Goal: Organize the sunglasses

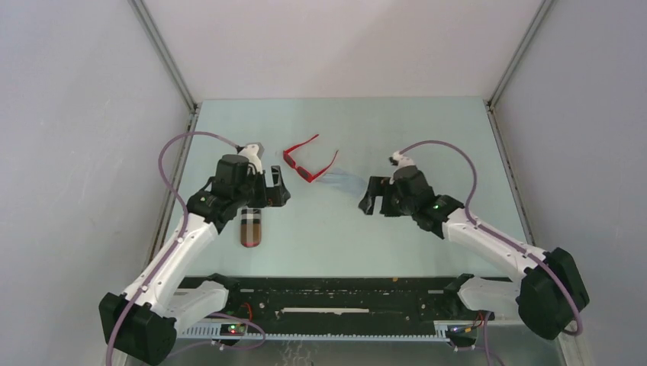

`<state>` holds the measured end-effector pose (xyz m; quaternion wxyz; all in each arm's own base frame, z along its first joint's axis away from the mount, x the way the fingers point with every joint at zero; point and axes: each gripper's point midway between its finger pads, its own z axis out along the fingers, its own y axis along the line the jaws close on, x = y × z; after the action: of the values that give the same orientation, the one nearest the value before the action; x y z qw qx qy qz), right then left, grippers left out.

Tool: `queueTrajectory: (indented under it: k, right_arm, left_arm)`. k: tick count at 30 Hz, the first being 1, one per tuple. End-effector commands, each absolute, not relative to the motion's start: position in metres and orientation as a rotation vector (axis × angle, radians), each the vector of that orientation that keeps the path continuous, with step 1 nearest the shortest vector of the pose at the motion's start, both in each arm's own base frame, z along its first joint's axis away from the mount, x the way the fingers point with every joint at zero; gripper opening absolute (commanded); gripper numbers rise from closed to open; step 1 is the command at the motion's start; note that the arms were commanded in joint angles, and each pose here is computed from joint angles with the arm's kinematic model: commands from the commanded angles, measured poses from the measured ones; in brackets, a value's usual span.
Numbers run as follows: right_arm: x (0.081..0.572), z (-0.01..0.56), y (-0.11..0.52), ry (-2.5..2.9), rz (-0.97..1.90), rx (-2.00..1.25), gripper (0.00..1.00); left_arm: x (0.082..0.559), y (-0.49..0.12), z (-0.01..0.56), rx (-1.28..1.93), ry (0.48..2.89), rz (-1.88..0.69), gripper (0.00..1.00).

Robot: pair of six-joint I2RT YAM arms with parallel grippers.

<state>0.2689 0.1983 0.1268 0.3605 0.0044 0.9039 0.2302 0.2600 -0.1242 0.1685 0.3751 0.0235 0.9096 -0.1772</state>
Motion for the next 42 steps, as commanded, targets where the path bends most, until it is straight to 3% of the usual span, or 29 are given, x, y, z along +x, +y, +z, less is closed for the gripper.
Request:
queueTrajectory:
  k: [1,11,17,20,27,42]
  right_arm:
    - [0.24,0.116,0.243,2.363,0.726,-0.134,0.99]
    - [0.227,0.111,0.26,2.404,0.806,-0.134,0.99]
    - [0.252,0.118,0.23,2.362,0.682,0.092,1.0]
    - [0.258,0.124,0.217,2.331,0.617,0.145,1.0]
    - [0.257,0.142,0.222,2.281,0.687,0.055,1.0]
    - [0.25,0.135,0.228,2.339,0.761,0.018,1.0]
  left_arm:
    - [0.275,-0.117,0.205,0.015,2.188,-0.408,1.0]
    - [0.284,-0.034,0.199,-0.313,2.194,0.058,1.0]
    - [0.286,-0.01,0.16,-0.598,2.339,-0.073,1.0]
    - [0.279,0.015,0.147,-0.71,2.331,0.091,1.0]
    - [0.253,-0.005,0.093,-0.578,2.603,0.038,1.0]
    - [0.247,-0.025,0.046,-0.489,2.823,0.082,1.0]
